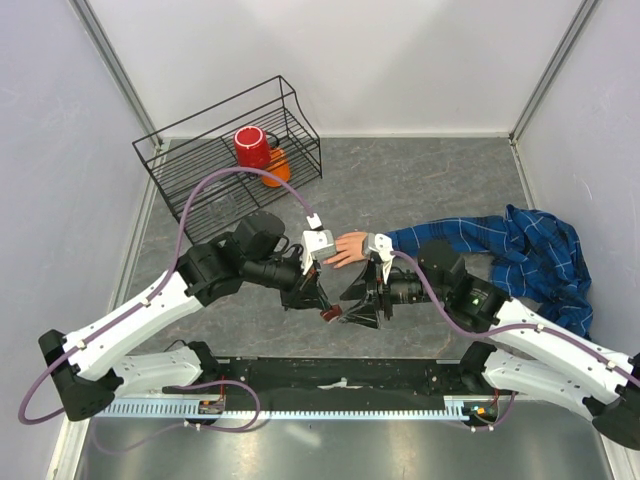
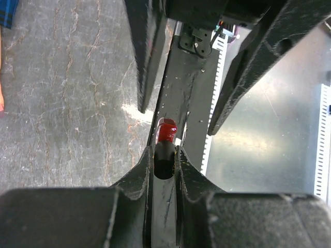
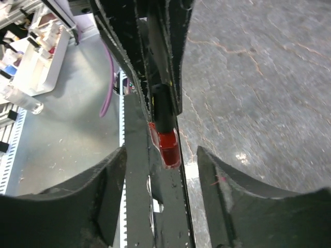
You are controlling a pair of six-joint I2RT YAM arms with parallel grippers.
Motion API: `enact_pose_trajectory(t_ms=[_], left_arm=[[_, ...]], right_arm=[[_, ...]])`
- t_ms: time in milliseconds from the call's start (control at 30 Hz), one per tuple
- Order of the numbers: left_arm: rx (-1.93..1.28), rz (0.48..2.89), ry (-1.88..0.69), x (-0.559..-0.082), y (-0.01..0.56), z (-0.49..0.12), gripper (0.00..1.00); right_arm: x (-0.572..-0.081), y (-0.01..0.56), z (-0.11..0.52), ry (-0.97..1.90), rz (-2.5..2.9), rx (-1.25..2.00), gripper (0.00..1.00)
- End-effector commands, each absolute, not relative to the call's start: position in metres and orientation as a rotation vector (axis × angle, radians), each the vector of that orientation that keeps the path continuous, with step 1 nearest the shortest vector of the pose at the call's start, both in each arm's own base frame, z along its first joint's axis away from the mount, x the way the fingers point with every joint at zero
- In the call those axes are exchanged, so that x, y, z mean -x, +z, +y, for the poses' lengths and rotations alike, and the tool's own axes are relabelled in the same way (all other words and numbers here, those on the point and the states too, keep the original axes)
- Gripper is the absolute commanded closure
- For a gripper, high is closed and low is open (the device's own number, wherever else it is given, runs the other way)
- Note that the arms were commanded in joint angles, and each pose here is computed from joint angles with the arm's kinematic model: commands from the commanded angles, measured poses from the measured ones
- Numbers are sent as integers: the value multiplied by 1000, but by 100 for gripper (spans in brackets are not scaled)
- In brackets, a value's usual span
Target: Paint the nails
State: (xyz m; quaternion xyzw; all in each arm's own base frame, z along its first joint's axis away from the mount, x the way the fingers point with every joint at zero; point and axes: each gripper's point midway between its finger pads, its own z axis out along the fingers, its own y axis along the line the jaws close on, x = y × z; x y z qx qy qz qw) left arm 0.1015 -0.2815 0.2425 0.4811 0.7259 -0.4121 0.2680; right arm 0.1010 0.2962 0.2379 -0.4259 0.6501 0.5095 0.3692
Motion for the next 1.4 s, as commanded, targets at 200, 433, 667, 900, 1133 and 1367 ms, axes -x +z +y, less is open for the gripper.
enact_pose_trajectory(t_ms=[200,433,667,900,1133,1367], left_arm=[[-1303,1804,-1154,-107,279,-291,98],[-1275,1819,-1193,-107,279,-296,98],[-1269,1792,-1222,-106,285,-299,98],[-1265,1795,-1229,-105,286,-299,98],[-1044,1828,-1117,-133,306,-293,63],[-831,1661,-1211,-131,353,-285,36]], right_arm=[[-94,247,309,1394,1559,1121,45],[-91,246,312,1424,1549,1118,55],[-90,243,314,1439,1549,1116,55],[-91,242,315,1440,1541,1112,75],[-110,245,310,1332,1568,991,100],[-121,276,298,1303,1465,823,100]])
